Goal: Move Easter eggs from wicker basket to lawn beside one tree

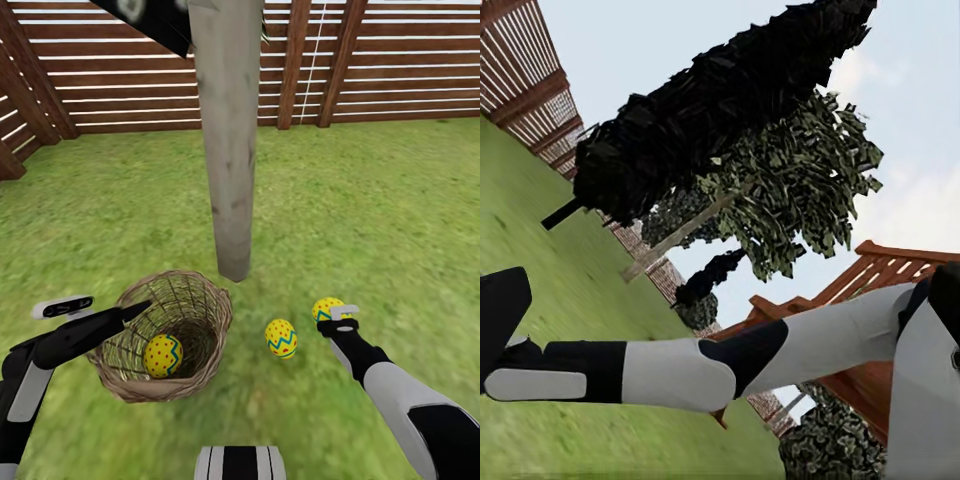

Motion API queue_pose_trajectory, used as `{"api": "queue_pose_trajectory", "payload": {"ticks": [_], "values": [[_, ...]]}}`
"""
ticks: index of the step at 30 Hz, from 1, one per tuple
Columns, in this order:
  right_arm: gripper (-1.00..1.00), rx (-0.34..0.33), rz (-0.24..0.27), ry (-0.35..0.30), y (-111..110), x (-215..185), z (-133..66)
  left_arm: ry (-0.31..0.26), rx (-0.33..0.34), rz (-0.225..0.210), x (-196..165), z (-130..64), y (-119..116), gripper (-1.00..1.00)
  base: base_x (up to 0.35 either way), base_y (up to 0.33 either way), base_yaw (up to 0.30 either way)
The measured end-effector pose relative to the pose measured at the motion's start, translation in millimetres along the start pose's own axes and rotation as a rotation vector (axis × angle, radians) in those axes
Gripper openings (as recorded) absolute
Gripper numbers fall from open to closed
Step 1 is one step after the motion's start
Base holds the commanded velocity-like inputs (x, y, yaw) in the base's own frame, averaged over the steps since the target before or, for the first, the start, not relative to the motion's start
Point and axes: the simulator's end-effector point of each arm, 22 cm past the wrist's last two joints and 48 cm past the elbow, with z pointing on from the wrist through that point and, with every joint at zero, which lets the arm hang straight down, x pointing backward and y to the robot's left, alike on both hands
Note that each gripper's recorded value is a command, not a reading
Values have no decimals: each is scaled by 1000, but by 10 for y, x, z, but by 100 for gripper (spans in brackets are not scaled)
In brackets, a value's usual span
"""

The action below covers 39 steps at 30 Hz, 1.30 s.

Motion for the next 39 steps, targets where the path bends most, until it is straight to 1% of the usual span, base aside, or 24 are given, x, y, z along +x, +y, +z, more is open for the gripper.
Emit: {"api": "queue_pose_trajectory", "payload": {"ticks": [4, 9, 14, 19, 26, 29, 30, 32, 34, 37, 39], "values": [[-100, -1, 2, -11, 10, -39, -4, 7, -6, 3, -8, -21, -4, 100, 0, 0, 258], [-100, -1, 3, -16, 11, -50, -2, 0, 0, 1, 0, -10, -3, 100, -70, -76, 291], [-100, -1, 3, -16, 10, -45, -1, -2, -1, 10, 14, -18, 1, 100, -228, -252, 292], [-100, 0, 3, -16, 8, -47, -3, -3, -1, 12, 12, -20, -1, 100, -83, -324, 292], [-100, -2, 3, -17, 18, -50, -7, -2, -2, 12, 10, -23, -4, 100, 118, -324, 291], [-100, -2, 3, -16, 20, -45, -6, -4, -3, 8, 20, -31, 0, 100, 112, -135, 168], [-100, -3, 3, -16, 20, -46, -5, -15, 2, 6, 10, -43, -13, 100, 16, -18, 25], [-100, -3, 4, -11, 27, -17, 10, -62, 36, -5, -54, -97, -80, 100, 5, -6, 8], [-100, -5, 2, 1, 49, 47, 39, -87, 49, -9, -95, -140, -91, 100, 1, -1, 2], [-100, -5, -3, 21, 66, 163, 84, -103, 40, -5, -133, -206, -61, 100, 0, 0, 0], [-100, -7, -5, 31, 83, 222, 111, -130, 15, 14, -207, -327, -52, 100, 0, 0, 0]]}}
